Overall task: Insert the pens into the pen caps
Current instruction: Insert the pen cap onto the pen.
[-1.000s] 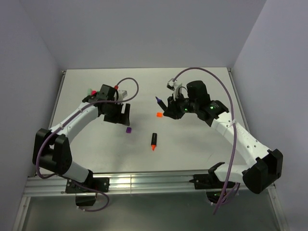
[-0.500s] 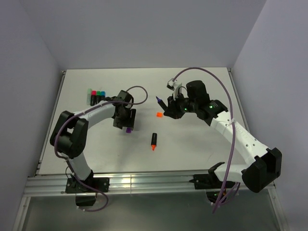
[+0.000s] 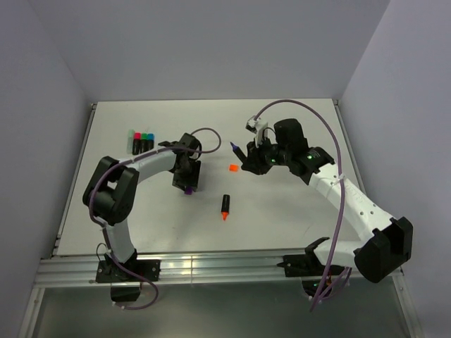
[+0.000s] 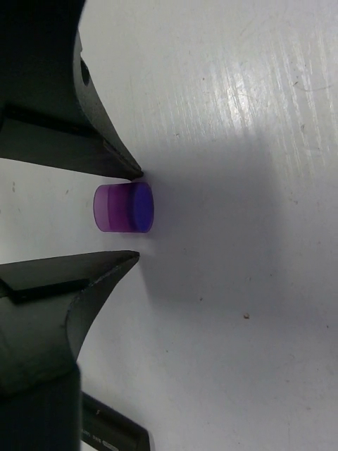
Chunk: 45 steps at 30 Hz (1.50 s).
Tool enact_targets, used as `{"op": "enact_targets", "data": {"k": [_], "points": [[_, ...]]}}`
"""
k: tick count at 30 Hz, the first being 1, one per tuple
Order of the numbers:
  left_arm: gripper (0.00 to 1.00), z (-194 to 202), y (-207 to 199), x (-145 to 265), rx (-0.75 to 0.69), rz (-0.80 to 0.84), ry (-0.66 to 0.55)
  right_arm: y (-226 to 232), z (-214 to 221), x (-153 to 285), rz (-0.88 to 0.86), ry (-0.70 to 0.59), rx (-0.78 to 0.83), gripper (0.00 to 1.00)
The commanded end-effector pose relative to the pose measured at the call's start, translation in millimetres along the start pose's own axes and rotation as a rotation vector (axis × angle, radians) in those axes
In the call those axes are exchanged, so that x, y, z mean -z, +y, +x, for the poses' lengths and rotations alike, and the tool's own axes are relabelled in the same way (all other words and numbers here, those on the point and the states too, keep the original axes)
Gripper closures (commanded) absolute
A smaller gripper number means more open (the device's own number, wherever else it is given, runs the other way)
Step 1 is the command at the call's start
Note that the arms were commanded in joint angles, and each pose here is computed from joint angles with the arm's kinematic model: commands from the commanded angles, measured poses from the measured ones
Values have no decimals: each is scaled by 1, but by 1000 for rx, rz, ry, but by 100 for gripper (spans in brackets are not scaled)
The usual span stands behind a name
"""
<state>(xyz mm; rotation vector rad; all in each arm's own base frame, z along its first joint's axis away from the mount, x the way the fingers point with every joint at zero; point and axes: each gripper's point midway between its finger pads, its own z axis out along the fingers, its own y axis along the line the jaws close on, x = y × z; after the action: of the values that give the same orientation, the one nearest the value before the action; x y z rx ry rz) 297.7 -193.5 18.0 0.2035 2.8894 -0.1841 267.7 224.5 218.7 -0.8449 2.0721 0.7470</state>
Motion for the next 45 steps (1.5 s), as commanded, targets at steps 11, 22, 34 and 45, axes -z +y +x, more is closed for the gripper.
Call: {"op": "enact_targets", "data": {"k": [11, 22, 34, 45], "points": [[100, -34, -8, 15, -61, -11, -68, -12, -23, 10, 78, -64, 50, 100], [100, -214, -60, 358, 33, 275, -1047, -9, -104, 40, 115, -219, 222, 100], [100, -207, -100, 462, -87, 862, -1131, 38, -222, 49, -31, -501, 187, 100], [100, -196, -106, 482, -141, 931, -1188, 66, -235, 36, -42, -523, 141, 100]]}}
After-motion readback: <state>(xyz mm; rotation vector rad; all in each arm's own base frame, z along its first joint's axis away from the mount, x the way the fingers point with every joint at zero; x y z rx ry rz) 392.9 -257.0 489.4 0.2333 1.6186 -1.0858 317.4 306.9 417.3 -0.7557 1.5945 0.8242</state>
